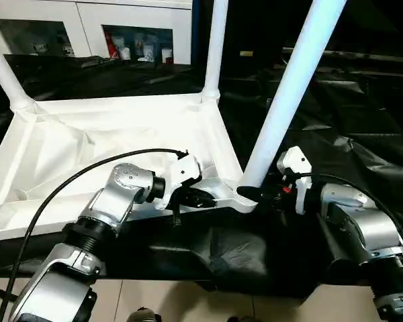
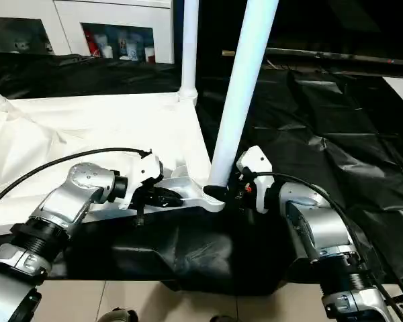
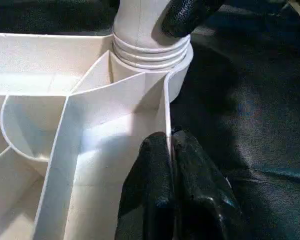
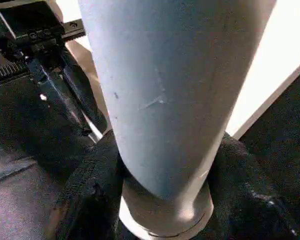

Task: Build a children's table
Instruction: Rotate leg to tighten

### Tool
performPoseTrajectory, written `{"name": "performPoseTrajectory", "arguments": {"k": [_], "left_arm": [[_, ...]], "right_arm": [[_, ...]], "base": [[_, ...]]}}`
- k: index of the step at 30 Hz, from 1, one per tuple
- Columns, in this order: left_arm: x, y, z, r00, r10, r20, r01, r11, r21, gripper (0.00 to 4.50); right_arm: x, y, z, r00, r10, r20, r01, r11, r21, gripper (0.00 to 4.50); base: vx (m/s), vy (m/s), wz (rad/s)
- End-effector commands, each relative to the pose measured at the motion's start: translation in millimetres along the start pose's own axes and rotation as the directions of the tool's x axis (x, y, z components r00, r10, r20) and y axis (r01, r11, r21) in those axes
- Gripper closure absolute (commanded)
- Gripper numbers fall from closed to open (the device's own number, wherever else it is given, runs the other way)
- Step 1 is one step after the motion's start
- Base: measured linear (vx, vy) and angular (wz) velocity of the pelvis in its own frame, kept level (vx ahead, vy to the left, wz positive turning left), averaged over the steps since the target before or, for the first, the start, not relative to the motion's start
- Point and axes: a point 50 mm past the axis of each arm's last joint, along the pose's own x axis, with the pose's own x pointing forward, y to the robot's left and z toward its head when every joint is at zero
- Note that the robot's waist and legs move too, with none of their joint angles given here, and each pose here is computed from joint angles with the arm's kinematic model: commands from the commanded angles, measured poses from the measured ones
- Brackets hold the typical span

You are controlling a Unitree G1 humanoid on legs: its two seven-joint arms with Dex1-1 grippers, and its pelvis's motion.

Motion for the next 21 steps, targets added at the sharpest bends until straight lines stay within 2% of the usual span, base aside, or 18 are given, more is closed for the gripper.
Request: {"name": "performPoseTrajectory", "arguments": {"k": [1,2,4,5,6,9,10,12,15,16,18,19,21], "left_arm": [[6,4.0,-1.0,0.996,0.084,0.026,-0.082,0.995,-0.053,4.50],[6,4.0,-1.0,0.996,0.084,0.026,-0.082,0.995,-0.053,4.50],[14,12.5,1.1,0.981,0.192,0.013,-0.191,0.979,-0.074,4.50],[23,19.4,4.1,0.957,0.290,-0.014,-0.290,0.953,-0.090,4.50],[25,20.8,4.8,0.950,0.311,-0.021,-0.312,0.945,-0.094,4.50],[50,24.2,16.3,0.906,0.419,-0.052,-0.423,0.898,-0.126,4.50],[54,24.0,18.5,0.901,0.430,-0.055,-0.433,0.892,-0.126,4.50],[63,21.8,23.0,0.902,0.428,-0.061,-0.433,0.893,-0.122,4.50],[68,20.6,26.6,0.903,0.425,-0.068,-0.430,0.897,-0.105,4.50],[72,20.3,30.4,0.906,0.418,-0.069,-0.423,0.902,-0.086,4.50],[71,21.2,30.4,0.909,0.412,-0.069,-0.416,0.906,-0.080,4.50],[71,21.2,30.4,0.909,0.412,-0.069,-0.416,0.906,-0.080,4.50],[65,23.0,25.3,0.912,0.404,-0.077,-0.409,0.910,-0.073,4.50]], "right_arm": [[4.7,-6.9,-16.9,0.991,-0.135,-0.015,0.136,0.986,0.092,2.51],[4.7,-6.9,-16.9,0.991,-0.135,-0.015,0.136,0.986,0.092,2.51],[12.0,-13.4,-25.0,0.962,-0.269,-0.039,0.272,0.952,0.137,2.52],[23.1,-16.6,-29.7,0.917,-0.395,-0.058,0.398,0.896,0.195,2.52],[25.7,-17.1,-30.6,0.904,-0.422,-0.064,0.426,0.881,0.209,2.52],[52.0,-16.2,-31.4,0.795,-0.594,-0.124,0.602,0.746,0.285,2.52],[56.5,-15.1,-30.8,0.780,-0.611,-0.132,0.620,0.729,0.289,2.52],[65.7,-12.8,-27.1,0.758,-0.638,-0.137,0.647,0.709,0.280,2.52],[73.6,-10.7,-21.4,0.757,-0.643,-0.120,0.648,0.712,0.273,2.52],[81.6,-8.6,-14.5,0.766,-0.637,-0.089,0.634,0.725,0.270,2.52],[83.4,-7.3,-10.0,0.790,-0.611,-0.048,0.597,0.749,0.286,2.52],[83.4,-7.3,-10.0,0.790,-0.611,-0.048,0.597,0.749,0.286,1.97],[80.1,-9.2,-6.8,0.800,-0.600,-0.012,0.577,0.763,0.291,1.84]], "base": [[0.000,0.000,0.00],[0.000,0.000,0.00],[0.000,0.000,0.00],[0.000,0.000,0.00],[0.000,0.000,0.00],[0.000,0.000,0.00],[0.000,0.000,0.00],[0.000,0.000,0.00],[0.000,0.000,0.00],[0.000,0.000,0.00],[0.000,0.000,0.00],[0.000,0.000,0.00],[0.000,0.000,0.00]]}}
